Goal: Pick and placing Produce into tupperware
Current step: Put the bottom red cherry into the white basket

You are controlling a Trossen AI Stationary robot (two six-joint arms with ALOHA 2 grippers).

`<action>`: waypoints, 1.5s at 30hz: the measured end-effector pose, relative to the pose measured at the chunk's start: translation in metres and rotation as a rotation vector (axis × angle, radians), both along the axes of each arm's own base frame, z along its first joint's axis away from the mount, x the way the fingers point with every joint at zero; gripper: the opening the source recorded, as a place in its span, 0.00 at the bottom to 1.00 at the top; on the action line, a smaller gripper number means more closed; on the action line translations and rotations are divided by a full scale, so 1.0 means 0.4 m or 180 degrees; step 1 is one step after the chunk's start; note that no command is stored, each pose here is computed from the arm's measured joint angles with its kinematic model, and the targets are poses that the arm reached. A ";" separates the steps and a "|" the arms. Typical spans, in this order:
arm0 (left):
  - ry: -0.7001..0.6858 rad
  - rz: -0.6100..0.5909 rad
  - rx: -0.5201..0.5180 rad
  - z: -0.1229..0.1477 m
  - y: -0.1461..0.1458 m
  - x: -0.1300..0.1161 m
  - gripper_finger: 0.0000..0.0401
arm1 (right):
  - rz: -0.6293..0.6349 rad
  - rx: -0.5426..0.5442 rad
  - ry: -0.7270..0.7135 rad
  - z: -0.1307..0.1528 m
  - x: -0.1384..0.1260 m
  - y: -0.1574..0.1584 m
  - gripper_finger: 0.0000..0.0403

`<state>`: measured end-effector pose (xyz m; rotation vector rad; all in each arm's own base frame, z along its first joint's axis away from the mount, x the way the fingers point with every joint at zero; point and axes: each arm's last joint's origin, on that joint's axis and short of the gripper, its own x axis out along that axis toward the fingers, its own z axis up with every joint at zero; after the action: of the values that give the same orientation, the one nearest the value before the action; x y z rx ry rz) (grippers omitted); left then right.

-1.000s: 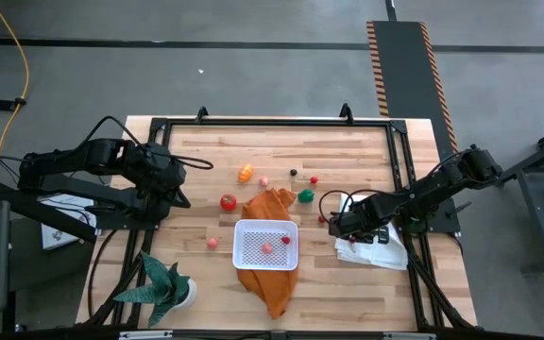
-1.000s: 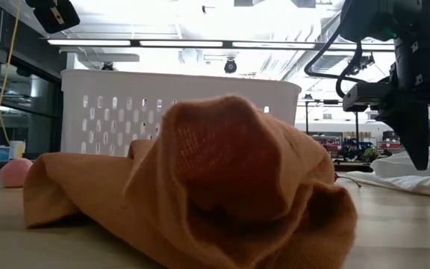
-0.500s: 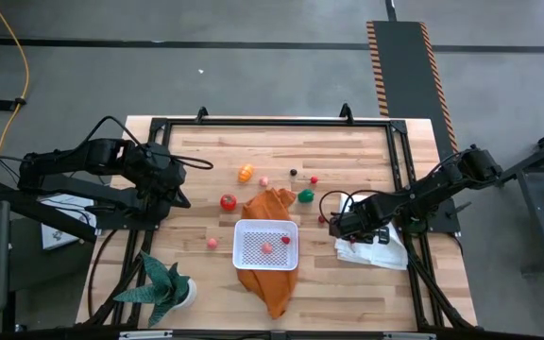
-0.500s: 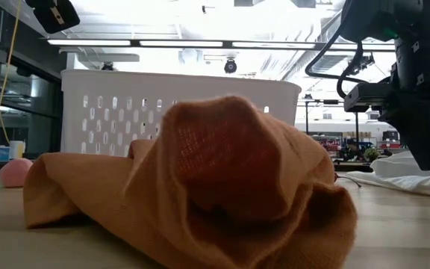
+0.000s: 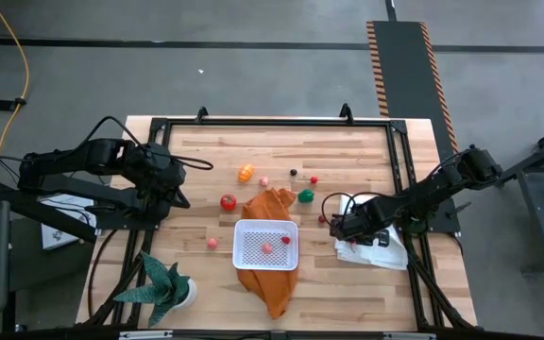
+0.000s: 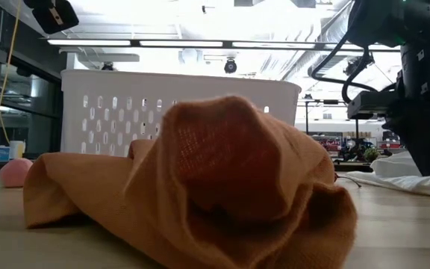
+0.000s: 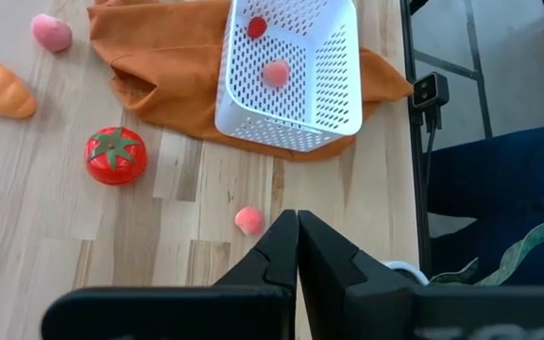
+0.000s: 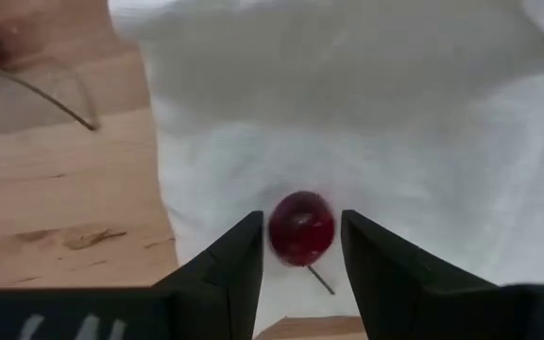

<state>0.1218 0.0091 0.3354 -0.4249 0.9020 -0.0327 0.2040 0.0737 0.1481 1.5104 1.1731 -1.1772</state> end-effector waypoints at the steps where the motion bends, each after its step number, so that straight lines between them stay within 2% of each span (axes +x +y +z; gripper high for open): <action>1: 0.0000 0.0001 0.0001 0.000 0.000 0.000 0.00 | 0.0000 -0.0003 0.0005 0.000 0.000 0.000 0.33; 12: 0.0000 0.0001 0.0001 0.000 0.000 0.000 0.00 | 0.0064 -0.0005 -0.0006 0.000 0.000 0.000 0.32; 24: 0.0005 0.0020 -0.0015 0.000 0.000 0.000 0.00 | 0.0088 0.0001 -0.0007 0.000 0.000 0.000 0.18; 36: 0.0007 0.0036 -0.0028 0.000 0.000 0.000 0.00 | 0.0227 0.0029 -0.0182 0.012 0.004 0.001 0.17; 45: 0.0003 0.0039 -0.0030 0.000 0.000 0.000 0.00 | 0.0383 -0.0114 -0.0351 0.070 0.010 -0.015 0.17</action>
<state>0.1220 0.0091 0.3355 -0.4390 0.9005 -0.0256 0.2080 0.0677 0.1761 1.4388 1.1464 -1.0168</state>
